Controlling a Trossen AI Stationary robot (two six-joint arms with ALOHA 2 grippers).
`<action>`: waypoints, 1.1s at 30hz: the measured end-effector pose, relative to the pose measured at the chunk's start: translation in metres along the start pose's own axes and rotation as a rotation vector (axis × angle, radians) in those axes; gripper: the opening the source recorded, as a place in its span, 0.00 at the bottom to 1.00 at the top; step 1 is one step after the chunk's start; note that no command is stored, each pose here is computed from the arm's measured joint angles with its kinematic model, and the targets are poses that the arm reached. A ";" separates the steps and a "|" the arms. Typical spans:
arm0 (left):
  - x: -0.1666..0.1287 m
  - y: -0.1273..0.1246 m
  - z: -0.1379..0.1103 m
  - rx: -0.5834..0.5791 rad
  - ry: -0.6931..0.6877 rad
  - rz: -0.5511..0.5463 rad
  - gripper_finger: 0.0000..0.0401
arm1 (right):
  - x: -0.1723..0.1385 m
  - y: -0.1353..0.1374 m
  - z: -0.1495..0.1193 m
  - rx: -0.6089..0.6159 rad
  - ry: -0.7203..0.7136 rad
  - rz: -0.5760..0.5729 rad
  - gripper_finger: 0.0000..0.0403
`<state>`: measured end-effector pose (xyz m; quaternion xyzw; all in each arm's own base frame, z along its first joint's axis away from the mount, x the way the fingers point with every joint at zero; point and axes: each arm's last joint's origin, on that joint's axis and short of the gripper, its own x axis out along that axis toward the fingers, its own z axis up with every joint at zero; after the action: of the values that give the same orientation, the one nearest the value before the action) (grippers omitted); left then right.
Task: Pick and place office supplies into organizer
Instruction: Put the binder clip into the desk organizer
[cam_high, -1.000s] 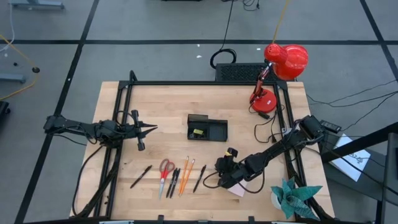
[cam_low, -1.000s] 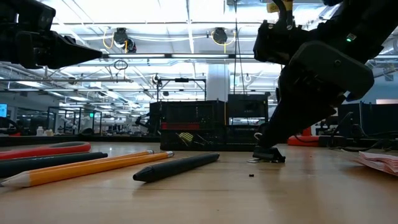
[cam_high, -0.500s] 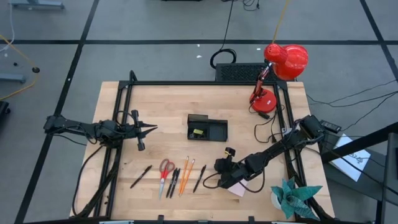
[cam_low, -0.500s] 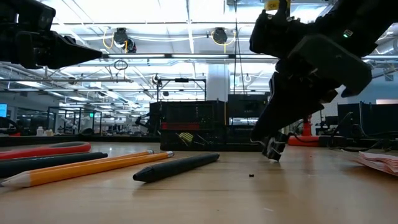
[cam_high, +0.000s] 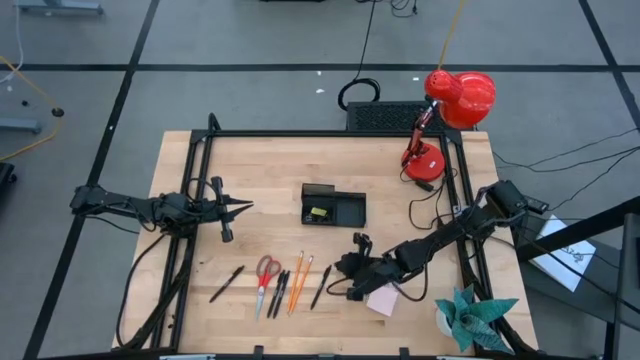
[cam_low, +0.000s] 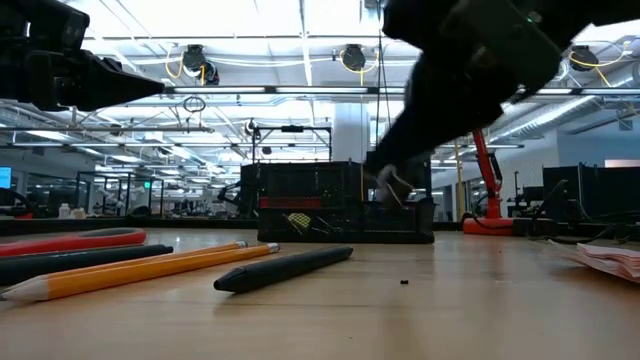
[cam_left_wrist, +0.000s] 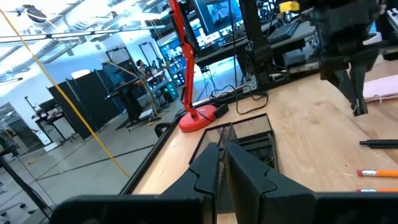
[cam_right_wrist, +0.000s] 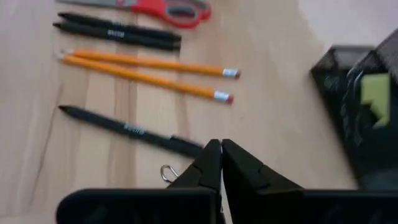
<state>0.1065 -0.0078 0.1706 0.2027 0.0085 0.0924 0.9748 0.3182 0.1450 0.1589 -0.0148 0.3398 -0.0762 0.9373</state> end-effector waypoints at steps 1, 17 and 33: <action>0.000 0.000 0.000 0.001 0.002 0.000 0.09 | -0.001 -0.003 0.004 -0.013 -0.022 0.000 0.01; 0.000 0.000 -0.001 0.005 0.011 0.014 0.09 | 0.011 -0.072 0.063 -0.089 -0.334 -0.160 0.00; 0.000 0.000 0.000 0.020 0.010 0.014 0.09 | 0.063 -0.134 0.038 -0.029 -0.131 -0.157 0.00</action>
<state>0.1067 -0.0074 0.1703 0.2118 0.0130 0.1003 0.9721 0.3724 0.0016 0.1583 -0.0602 0.2764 -0.1434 0.9484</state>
